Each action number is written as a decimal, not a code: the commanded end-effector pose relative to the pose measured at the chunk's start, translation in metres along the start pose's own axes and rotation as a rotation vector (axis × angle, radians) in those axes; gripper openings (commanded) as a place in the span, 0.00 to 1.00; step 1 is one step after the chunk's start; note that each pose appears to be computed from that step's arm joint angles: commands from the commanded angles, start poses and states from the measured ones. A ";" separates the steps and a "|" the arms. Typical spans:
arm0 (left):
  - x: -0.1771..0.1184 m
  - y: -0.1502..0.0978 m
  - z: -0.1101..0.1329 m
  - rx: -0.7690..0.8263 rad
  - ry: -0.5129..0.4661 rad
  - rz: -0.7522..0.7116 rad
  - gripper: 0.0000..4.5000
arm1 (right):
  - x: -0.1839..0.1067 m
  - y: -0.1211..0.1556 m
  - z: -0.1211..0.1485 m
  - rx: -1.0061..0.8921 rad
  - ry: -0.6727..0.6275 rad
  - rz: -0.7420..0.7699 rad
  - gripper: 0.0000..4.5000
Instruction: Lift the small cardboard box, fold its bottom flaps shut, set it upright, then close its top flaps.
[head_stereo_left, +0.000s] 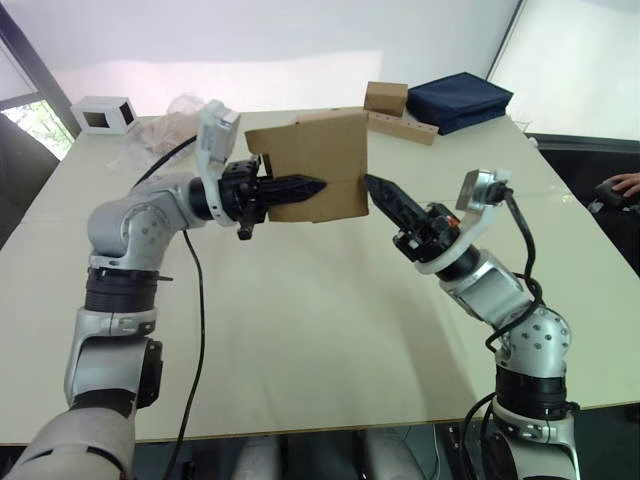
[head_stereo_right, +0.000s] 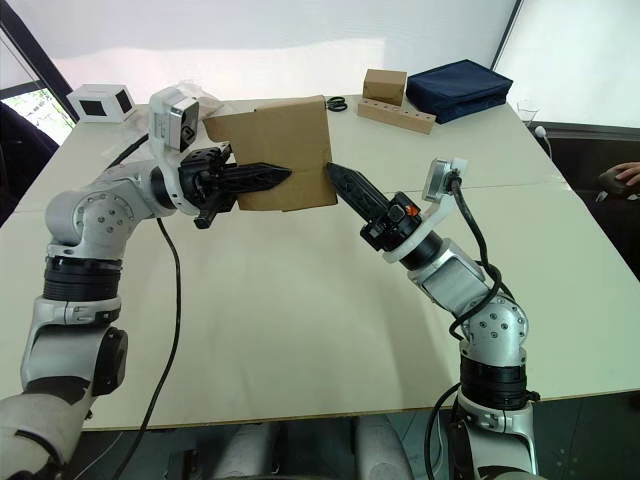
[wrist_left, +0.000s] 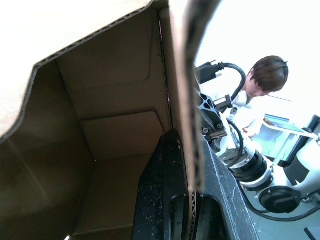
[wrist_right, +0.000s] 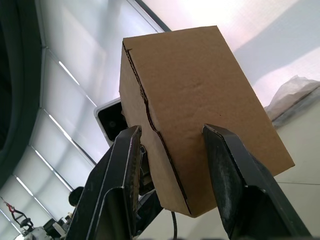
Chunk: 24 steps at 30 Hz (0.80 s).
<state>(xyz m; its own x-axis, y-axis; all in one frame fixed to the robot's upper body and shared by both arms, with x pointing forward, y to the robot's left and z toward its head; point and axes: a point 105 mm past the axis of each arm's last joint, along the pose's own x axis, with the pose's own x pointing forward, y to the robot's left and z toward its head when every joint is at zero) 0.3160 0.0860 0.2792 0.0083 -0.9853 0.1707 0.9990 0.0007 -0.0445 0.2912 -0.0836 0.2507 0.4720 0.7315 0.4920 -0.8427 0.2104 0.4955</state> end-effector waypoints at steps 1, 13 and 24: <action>0.004 -0.005 0.010 0.046 -0.022 -0.022 0.00 | 0.011 0.023 -0.020 -0.008 0.076 0.101 0.43; 0.001 -0.007 0.013 0.052 -0.011 -0.017 0.00 | 0.004 0.019 -0.016 -0.048 0.085 0.070 0.43; -0.004 -0.014 0.012 0.055 0.016 -0.033 0.00 | -0.012 0.015 0.007 -0.105 0.081 0.035 0.43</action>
<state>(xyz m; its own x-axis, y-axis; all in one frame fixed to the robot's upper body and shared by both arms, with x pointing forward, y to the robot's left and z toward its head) 0.3111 0.0894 0.2814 0.0047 -0.9900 0.1407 0.9996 0.0005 -0.0297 0.2840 -0.0927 0.2449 0.4643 0.7853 0.4096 -0.8532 0.2724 0.4449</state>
